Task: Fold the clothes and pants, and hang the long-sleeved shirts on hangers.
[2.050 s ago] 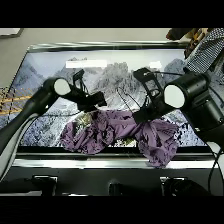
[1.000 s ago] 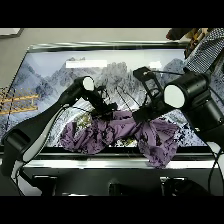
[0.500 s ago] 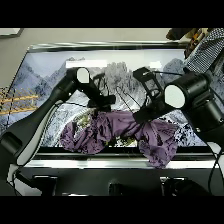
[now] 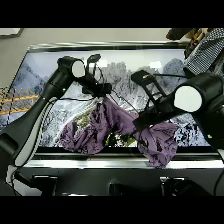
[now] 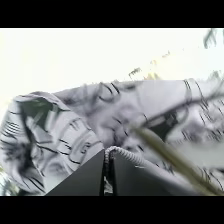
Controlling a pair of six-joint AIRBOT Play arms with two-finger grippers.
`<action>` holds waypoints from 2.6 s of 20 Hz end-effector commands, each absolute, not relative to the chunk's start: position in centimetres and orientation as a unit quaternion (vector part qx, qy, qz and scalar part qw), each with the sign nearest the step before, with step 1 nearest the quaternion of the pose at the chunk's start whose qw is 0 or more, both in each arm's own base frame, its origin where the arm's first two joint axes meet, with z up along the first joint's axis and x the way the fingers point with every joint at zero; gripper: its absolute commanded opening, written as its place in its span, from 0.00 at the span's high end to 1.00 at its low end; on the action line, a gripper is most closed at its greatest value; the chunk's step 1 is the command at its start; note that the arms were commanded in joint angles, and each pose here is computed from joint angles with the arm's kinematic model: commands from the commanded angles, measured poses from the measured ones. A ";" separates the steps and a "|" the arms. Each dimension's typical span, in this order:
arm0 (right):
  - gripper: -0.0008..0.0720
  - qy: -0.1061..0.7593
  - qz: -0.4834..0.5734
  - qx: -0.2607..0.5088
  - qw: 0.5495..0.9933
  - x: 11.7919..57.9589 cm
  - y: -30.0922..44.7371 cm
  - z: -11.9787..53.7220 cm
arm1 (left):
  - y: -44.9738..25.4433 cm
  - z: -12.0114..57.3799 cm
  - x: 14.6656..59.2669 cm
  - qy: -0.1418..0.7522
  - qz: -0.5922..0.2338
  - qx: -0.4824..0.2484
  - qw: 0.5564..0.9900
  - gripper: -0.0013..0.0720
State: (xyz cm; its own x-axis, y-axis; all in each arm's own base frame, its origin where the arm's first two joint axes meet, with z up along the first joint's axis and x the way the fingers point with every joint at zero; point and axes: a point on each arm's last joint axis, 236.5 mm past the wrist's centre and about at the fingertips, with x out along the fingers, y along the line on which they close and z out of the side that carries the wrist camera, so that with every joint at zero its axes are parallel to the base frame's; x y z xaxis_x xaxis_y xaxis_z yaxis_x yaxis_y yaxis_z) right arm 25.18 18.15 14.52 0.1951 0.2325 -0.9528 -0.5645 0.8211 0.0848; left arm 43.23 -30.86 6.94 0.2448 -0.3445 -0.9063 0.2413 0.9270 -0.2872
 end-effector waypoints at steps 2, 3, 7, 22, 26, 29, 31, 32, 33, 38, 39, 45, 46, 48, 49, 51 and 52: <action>0.92 0.593 0.291 -0.140 0.738 23.2 18.6 14.8 | -29.3 7.3 45.6 0.549 -0.168 -0.009 0.819 0.95; 0.92 0.596 0.293 -0.139 0.735 22.8 18.6 14.8 | -29.2 7.4 45.9 0.543 -0.167 -0.008 0.823 0.95; 0.92 0.603 0.294 -0.142 0.728 21.9 18.1 15.1 | -28.8 7.6 46.7 0.530 -0.167 0.002 0.832 0.95; 0.92 0.599 0.304 -0.151 0.725 25.9 20.7 11.8 | -30.7 12.4 47.0 0.472 -0.212 -0.028 0.855 0.95; 0.92 0.578 0.321 -0.166 0.731 27.9 21.9 10.7 | -33.1 14.0 44.9 0.475 -0.271 -0.058 0.835 0.95; 0.92 0.545 0.331 -0.167 0.752 30.0 23.2 10.5 | -35.6 14.4 42.5 0.501 -0.316 -0.101 0.799 0.95; 0.92 0.518 0.337 -0.168 0.768 31.3 23.9 10.9 | -36.1 13.5 41.3 0.520 -0.322 -0.098 0.785 0.94; 0.92 0.502 0.339 -0.167 0.778 32.0 24.3 11.2 | -36.5 13.5 40.9 0.522 -0.331 -0.098 0.780 0.95; 0.92 0.488 0.339 -0.163 0.787 32.7 24.7 11.5 | -37.0 13.8 40.5 0.518 -0.344 -0.096 0.777 0.95; 0.92 0.447 0.363 -0.151 0.804 34.0 26.6 12.4 | -37.2 14.2 40.0 0.517 -0.354 -0.094 0.774 0.95; 0.92 0.447 0.366 -0.156 0.801 33.9 26.6 12.4 | -36.9 14.4 40.2 0.515 -0.353 -0.096 0.775 0.95; 0.92 0.427 0.379 -0.192 0.798 33.2 25.8 13.6 | -30.0 19.2 43.8 0.461 -0.319 -0.116 0.820 0.06; 0.92 0.425 0.379 -0.192 0.799 33.1 25.7 13.8 | -28.1 20.1 44.5 0.449 -0.311 -0.115 0.830 0.06; 0.92 0.421 0.385 -0.203 0.796 32.8 25.6 14.0 | -24.2 21.3 45.3 0.431 -0.303 -0.089 0.846 0.06; 0.92 0.420 0.389 -0.211 0.793 32.7 25.5 14.0 | -22.4 21.3 45.2 0.428 -0.308 -0.057 0.848 0.07; 0.92 0.414 0.397 -0.228 0.787 32.6 25.4 13.9 | -20.3 20.1 44.5 0.438 -0.329 0.008 0.837 0.07; 0.92 0.408 0.402 -0.239 0.784 32.7 25.4 13.9 | -19.9 19.0 44.0 0.445 -0.345 0.045 0.825 0.07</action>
